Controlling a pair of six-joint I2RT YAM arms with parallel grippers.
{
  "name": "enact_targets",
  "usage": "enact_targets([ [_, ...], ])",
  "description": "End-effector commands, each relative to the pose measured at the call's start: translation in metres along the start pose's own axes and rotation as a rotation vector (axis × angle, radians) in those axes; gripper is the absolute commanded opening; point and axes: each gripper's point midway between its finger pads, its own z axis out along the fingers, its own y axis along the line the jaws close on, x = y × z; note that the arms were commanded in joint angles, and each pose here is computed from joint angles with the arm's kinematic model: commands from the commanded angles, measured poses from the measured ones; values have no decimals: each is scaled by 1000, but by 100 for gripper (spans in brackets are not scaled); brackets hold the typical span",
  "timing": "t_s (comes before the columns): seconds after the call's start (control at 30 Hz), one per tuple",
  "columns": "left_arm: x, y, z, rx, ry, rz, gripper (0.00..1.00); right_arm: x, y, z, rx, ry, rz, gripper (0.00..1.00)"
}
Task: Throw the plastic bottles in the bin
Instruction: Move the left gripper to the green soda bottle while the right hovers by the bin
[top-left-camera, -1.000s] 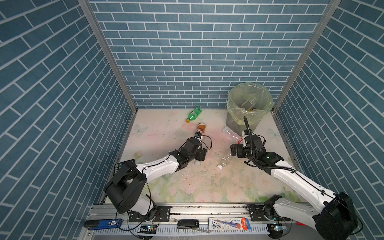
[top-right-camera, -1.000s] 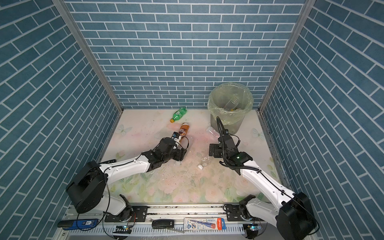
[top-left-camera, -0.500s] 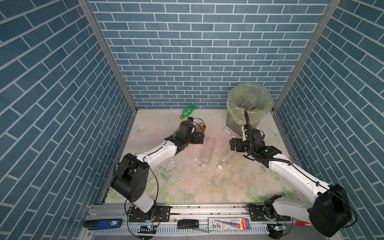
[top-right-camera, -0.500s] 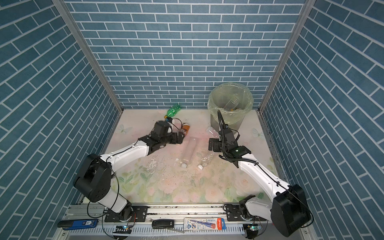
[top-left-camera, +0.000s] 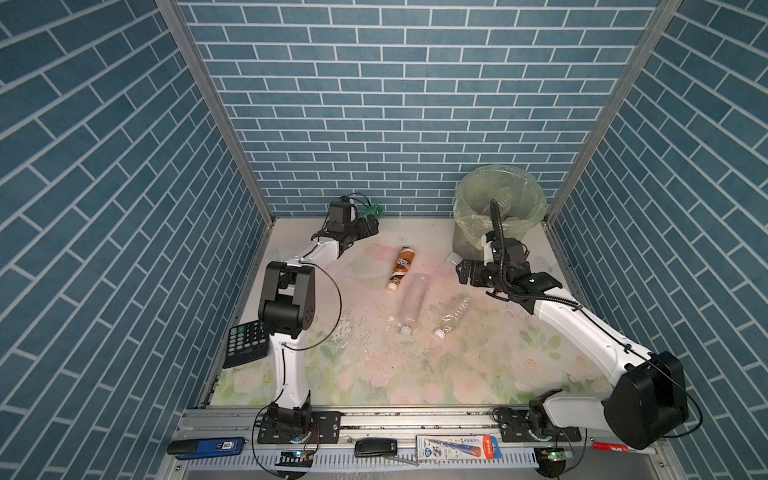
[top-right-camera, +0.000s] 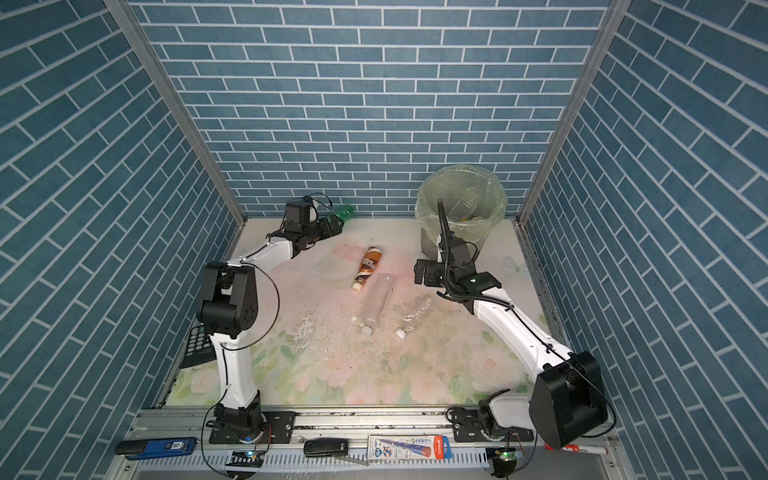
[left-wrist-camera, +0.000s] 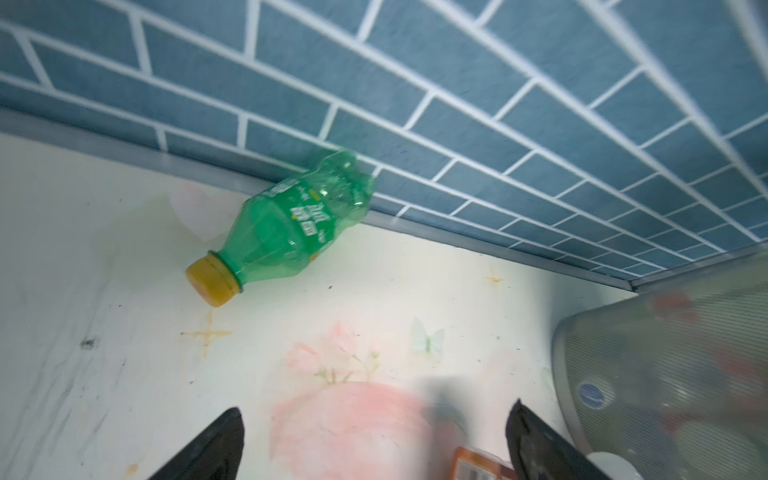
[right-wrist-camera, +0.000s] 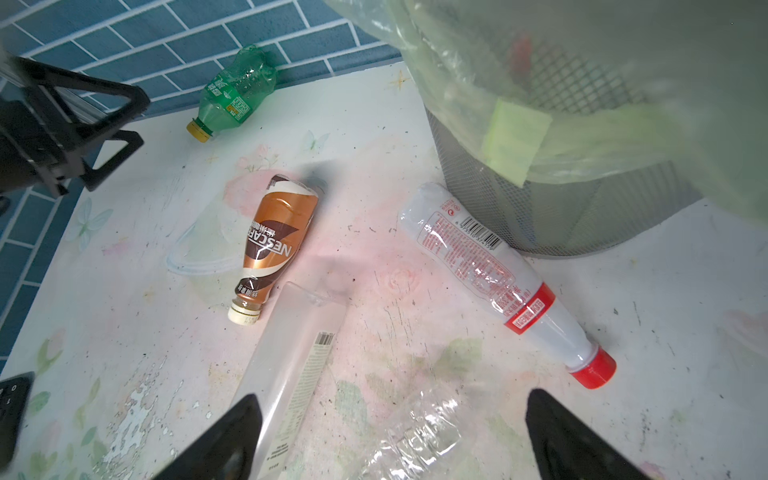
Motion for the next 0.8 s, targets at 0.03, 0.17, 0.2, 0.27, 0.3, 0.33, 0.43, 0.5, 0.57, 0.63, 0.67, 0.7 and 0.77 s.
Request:
enact_targets([
  [0.03, -31, 1, 10, 56, -17, -15, 99, -8, 3, 7, -9, 30, -12, 99],
  [0.17, -37, 17, 26, 45, -1, -20, 99, -11, 2, 20, -12, 53, -2, 99],
  [0.2, -38, 22, 29, 46, 2, -26, 99, -14, 3, 22, -17, 56, 1, 99],
  [0.27, -39, 29, 34, 44, 2, -34, 99, -17, 4, 27, -23, 63, 4, 99],
  [0.3, -38, 30, 38, 55, 8, -33, 99, -19, 4, 29, -22, 62, 7, 99],
  [0.33, -36, 30, 42, 63, 18, -26, 99, -21, 4, 31, -20, 63, 8, 99],
  [0.43, -29, 36, 53, 60, 43, -9, 99, -24, 9, 35, -46, 78, 12, 99],
  [0.5, -26, 40, 56, 52, 52, 4, 99, -28, 10, 35, -49, 77, 11, 98],
  [0.57, -23, 43, 59, 54, 62, 26, 99, -30, 10, 35, -49, 75, 12, 99],
  [0.63, -22, 42, 62, 65, 78, 56, 99, -32, 11, 34, -49, 75, 11, 98],
  [0.67, -21, 43, 63, 66, 88, 72, 99, -33, 10, 34, -47, 76, 9, 98],
  [0.7, -18, 43, 66, 70, 101, 85, 98, -35, 10, 33, -47, 76, 7, 98],
  [0.77, -14, 42, 69, 83, 128, 99, 96, -36, 10, 33, -45, 76, 3, 98],
])
